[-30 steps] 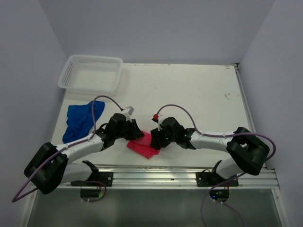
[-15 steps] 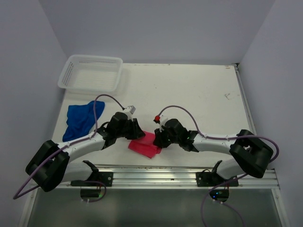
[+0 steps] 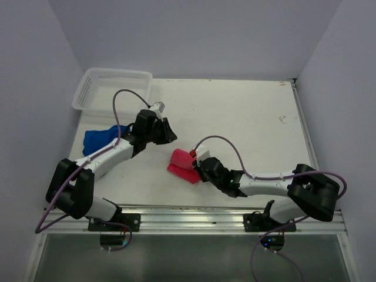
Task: Roll the towels
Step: Roll the towel
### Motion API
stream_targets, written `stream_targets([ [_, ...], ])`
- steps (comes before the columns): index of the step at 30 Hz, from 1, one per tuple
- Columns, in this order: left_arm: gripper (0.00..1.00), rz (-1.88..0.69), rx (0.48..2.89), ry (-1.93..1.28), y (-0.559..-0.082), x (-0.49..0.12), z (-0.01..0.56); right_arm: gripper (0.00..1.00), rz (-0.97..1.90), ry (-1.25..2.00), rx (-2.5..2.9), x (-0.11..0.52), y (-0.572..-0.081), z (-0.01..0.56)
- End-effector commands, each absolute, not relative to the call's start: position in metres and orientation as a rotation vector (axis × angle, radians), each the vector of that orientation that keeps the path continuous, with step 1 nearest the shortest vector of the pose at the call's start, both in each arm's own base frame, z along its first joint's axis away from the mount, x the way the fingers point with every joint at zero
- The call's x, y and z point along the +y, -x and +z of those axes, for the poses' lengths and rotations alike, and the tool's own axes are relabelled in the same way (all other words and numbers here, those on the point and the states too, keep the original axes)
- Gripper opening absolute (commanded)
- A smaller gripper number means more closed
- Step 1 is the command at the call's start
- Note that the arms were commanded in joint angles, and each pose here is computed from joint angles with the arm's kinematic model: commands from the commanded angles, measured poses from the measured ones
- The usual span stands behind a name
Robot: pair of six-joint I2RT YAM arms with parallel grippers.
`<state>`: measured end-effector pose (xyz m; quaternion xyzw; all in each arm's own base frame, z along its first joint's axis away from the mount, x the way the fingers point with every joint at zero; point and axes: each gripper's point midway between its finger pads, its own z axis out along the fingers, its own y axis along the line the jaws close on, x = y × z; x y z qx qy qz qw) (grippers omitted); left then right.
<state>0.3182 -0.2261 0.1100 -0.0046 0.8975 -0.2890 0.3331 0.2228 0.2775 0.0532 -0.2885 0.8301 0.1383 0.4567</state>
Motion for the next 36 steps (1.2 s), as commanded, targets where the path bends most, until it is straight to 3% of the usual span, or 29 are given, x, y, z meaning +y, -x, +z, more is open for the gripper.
stream_targets([
  [1,0.31,-0.731,2.303,-0.057,-0.335,-0.228,0.130,0.02,0.112,0.631,1.917,0.269,-0.249,0.075],
  [15,0.31,-0.911,2.348,-0.101,-0.282,-0.270,0.105,0.11,-0.033,0.864,1.862,0.296,-0.218,0.060],
  [23,0.30,-0.874,2.382,-0.114,-0.264,-0.268,0.092,0.13,-0.061,0.903,1.857,0.294,-0.209,0.057],
  [26,0.30,-0.857,2.415,-0.105,-0.254,-0.261,0.078,0.21,-0.060,0.911,1.866,0.293,-0.208,0.056],
  [31,0.30,-0.838,2.457,-0.082,-0.239,-0.250,0.056,0.49,-0.028,0.910,1.890,0.295,-0.203,0.058],
  [36,0.30,-0.823,2.464,-0.075,-0.236,-0.246,0.051,0.61,0.064,0.915,1.955,0.304,-0.192,0.064],
])
